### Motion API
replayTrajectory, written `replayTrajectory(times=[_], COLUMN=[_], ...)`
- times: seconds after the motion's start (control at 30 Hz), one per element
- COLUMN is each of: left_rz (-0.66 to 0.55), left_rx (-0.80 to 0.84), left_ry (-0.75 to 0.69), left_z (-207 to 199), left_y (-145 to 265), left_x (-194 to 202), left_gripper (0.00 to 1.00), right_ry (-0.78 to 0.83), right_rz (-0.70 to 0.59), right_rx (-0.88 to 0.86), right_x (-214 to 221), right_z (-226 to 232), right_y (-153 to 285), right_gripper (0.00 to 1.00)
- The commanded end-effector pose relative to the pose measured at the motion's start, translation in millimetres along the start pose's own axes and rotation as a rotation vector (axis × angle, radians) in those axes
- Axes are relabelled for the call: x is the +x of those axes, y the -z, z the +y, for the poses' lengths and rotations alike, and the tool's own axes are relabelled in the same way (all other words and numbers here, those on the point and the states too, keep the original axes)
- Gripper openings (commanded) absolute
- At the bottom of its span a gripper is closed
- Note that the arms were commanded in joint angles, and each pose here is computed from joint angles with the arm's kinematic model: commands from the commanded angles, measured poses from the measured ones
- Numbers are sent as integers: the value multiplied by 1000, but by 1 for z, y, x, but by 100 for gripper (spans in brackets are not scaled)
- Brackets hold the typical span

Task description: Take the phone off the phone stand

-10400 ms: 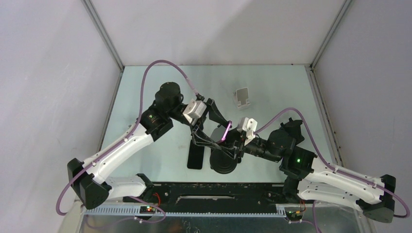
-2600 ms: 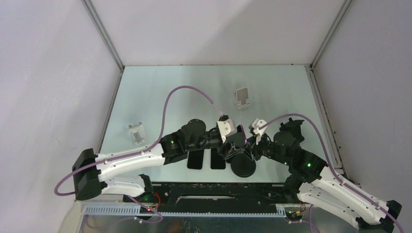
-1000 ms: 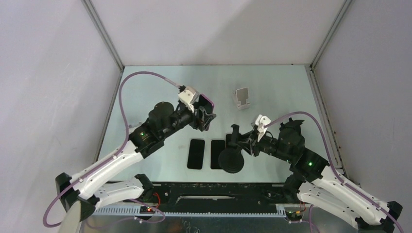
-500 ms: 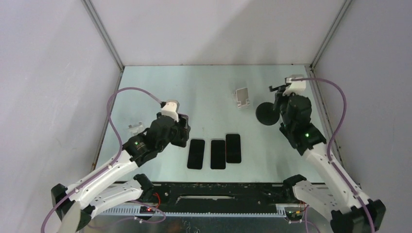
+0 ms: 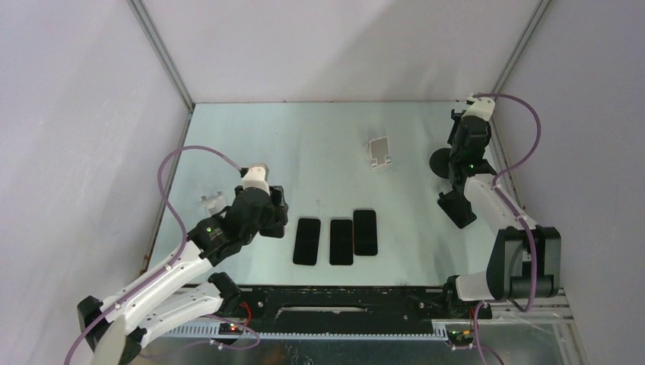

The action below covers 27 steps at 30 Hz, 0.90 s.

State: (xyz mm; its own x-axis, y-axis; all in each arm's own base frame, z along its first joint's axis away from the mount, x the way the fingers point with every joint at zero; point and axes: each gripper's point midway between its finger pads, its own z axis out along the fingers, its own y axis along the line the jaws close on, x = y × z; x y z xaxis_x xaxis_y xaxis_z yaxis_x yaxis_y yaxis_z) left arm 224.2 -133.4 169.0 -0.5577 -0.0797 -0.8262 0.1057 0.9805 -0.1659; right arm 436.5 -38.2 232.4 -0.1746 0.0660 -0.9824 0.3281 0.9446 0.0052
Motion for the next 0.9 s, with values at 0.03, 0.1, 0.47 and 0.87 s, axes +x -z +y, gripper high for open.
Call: replayTrajectory(times=[0.03, 0.1, 0.47, 0.87], left_rz=[-45, -41, -6, 55], left_rx=[-61, -62, -93, -153], left_ry=[62, 65, 89, 108], left_z=[13, 14, 22, 35], left_y=[0, 0, -7, -23], left_x=[-9, -7, 7, 20], left_gripper=[0, 0, 0, 0], right_ry=[-57, -56, -78, -90], right_rz=[-217, -205, -91, -14], right_rx=[91, 84, 110, 86], right_x=[-74, -68, -23, -16], right_z=[-17, -15, -24, -23], right_y=[-25, -32, -65, -49], right_gripper=[0, 0, 7, 75])
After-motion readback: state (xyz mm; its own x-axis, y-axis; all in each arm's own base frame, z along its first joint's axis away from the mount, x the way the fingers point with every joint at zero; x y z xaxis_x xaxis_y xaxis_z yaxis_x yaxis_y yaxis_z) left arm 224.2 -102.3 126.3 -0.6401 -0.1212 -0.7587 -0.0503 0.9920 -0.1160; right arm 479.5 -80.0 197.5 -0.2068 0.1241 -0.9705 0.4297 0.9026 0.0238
